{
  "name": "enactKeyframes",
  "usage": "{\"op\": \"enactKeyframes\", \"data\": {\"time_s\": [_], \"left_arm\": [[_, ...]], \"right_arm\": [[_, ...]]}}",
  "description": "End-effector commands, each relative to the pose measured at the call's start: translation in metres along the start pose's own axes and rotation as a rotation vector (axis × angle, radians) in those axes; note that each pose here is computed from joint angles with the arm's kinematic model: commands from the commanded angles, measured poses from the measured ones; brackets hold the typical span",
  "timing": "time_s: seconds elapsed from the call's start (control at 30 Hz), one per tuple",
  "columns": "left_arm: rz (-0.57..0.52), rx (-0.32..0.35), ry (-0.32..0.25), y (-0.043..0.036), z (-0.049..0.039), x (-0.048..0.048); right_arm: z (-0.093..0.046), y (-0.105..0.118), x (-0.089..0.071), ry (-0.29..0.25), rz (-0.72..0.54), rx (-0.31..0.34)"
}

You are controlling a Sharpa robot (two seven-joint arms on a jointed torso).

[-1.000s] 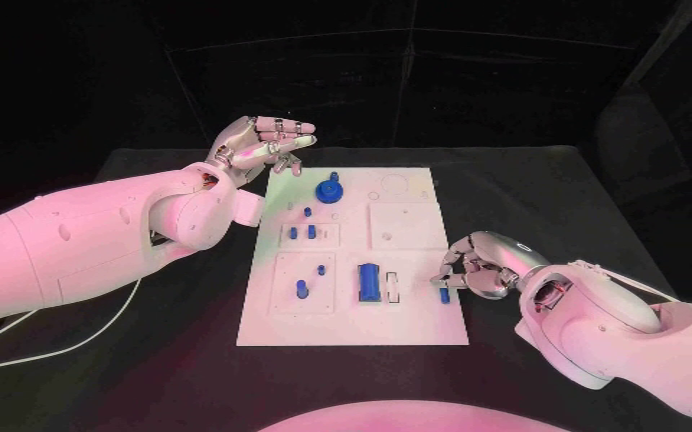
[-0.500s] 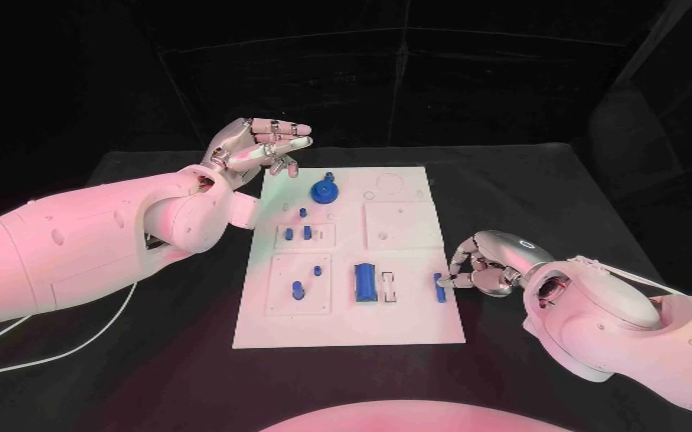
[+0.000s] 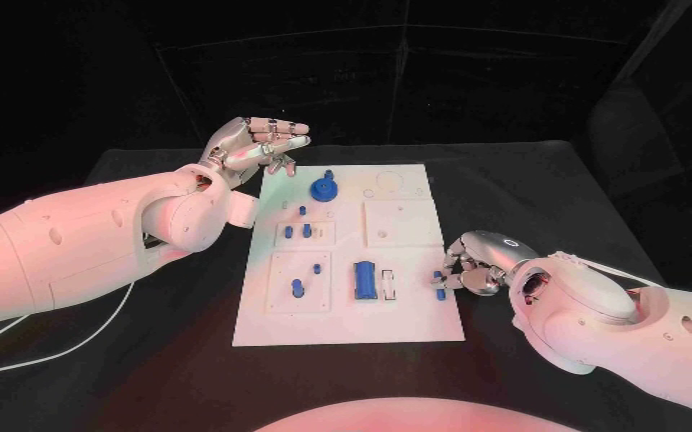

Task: Assemble the parts on the task board

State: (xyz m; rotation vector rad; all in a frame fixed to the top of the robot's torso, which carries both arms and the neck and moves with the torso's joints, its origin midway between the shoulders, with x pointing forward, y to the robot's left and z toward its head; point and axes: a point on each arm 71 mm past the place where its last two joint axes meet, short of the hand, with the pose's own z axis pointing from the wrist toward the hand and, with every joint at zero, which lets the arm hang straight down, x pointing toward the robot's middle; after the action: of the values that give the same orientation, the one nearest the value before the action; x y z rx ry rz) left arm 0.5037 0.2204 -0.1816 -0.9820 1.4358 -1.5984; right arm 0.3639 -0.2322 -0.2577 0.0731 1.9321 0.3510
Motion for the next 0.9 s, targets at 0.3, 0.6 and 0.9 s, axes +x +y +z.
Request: {"op": "enactKeyframes", "data": {"time_s": [0.3,0.6,0.9], "left_arm": [[-0.008,0.005,0.011,-0.0008,0.0005,0.0007],[-0.008,0.003,0.012,-0.0009,-0.0003,0.0001],[-0.013,0.003,0.019,-0.0011,-0.0011,0.0002]], "right_arm": [[0.002,0.004,0.016,0.08,-0.126,0.016],[0.003,0.01,0.022,0.109,-0.224,0.009],[0.004,0.015,0.023,0.087,-0.244,0.014]]}}
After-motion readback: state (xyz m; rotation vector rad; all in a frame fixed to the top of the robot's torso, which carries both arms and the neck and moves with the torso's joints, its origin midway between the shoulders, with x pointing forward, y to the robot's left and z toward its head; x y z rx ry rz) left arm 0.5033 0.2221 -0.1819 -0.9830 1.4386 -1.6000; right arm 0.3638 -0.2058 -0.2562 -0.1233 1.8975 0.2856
